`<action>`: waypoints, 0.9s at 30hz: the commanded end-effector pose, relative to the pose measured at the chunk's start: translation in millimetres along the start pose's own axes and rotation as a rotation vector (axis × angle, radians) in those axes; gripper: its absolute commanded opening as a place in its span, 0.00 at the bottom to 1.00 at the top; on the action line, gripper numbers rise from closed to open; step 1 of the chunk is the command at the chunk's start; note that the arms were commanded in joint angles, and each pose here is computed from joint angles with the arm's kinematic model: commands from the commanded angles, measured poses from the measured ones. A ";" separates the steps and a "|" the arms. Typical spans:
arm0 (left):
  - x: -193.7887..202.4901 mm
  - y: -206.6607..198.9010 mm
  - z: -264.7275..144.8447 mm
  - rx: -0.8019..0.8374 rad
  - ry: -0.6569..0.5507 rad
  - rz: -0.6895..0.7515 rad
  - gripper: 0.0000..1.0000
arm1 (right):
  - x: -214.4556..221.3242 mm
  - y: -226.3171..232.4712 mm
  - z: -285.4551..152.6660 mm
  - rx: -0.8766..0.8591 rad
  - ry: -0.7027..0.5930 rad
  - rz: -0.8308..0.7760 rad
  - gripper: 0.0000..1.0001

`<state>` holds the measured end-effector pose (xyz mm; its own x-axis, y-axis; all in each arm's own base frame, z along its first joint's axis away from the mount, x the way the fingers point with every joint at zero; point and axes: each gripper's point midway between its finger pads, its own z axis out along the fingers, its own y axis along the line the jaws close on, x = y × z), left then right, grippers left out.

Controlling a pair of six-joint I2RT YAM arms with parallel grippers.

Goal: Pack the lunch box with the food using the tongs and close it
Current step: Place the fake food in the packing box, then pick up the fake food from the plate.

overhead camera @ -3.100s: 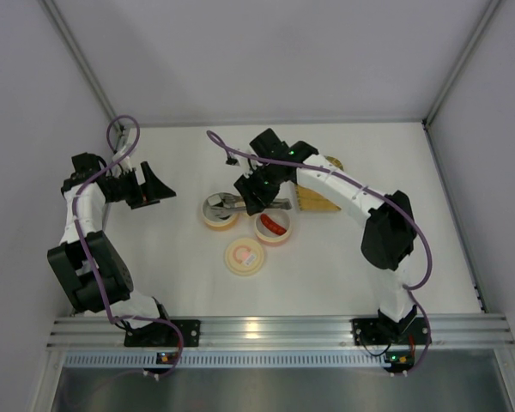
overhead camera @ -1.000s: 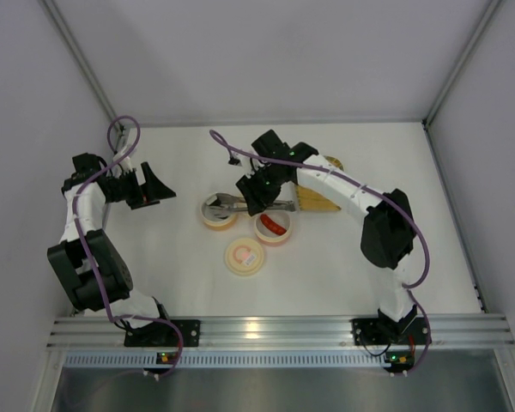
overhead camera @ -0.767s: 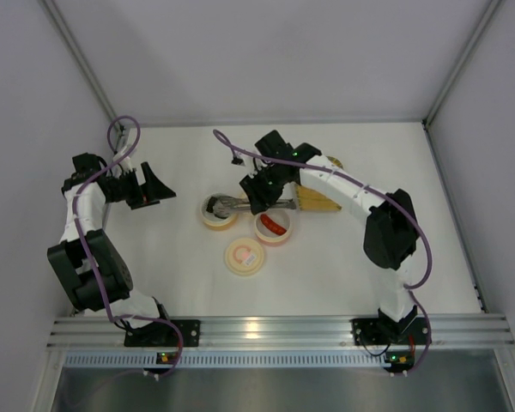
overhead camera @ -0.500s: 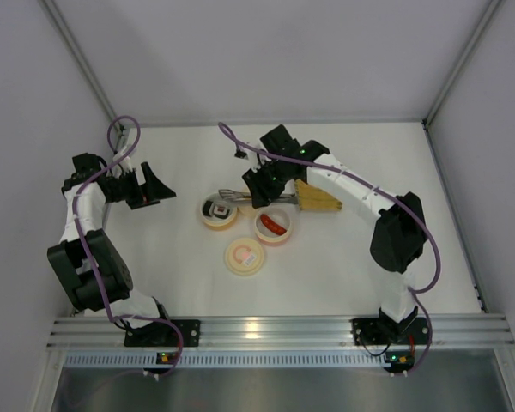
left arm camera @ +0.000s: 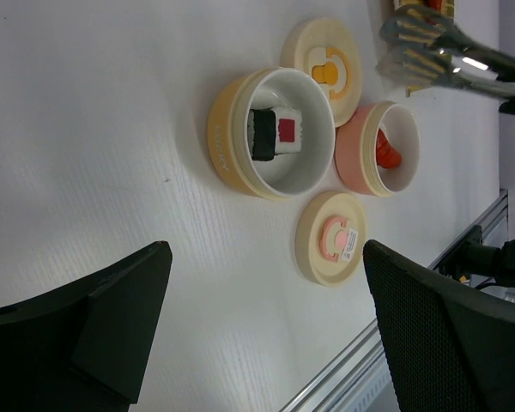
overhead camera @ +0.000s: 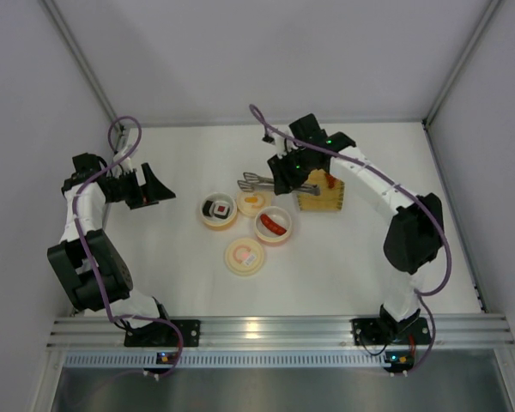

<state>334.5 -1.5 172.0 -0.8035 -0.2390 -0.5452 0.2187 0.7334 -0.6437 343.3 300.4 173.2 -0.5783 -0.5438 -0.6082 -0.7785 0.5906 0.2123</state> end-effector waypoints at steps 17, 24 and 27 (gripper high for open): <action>-4.7 -1.6 -2.4 0.008 -0.034 0.040 0.98 | 80.5 -173.8 -131.5 0.633 -0.011 0.372 0.43; -1.2 -0.7 -2.2 0.005 -0.028 0.044 0.98 | 91.0 -177.7 -122.4 0.625 0.010 0.410 0.47; -2.2 -1.1 -2.1 0.007 -0.031 0.042 0.98 | 94.5 -177.4 -117.3 0.617 0.022 0.414 0.48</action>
<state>331.2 -1.6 164.4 -0.8131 -0.2418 -0.5295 0.2018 0.7362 -0.6460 393.1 80.9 168.9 -0.8014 -0.2457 -0.5454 -0.2602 0.9641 -0.0519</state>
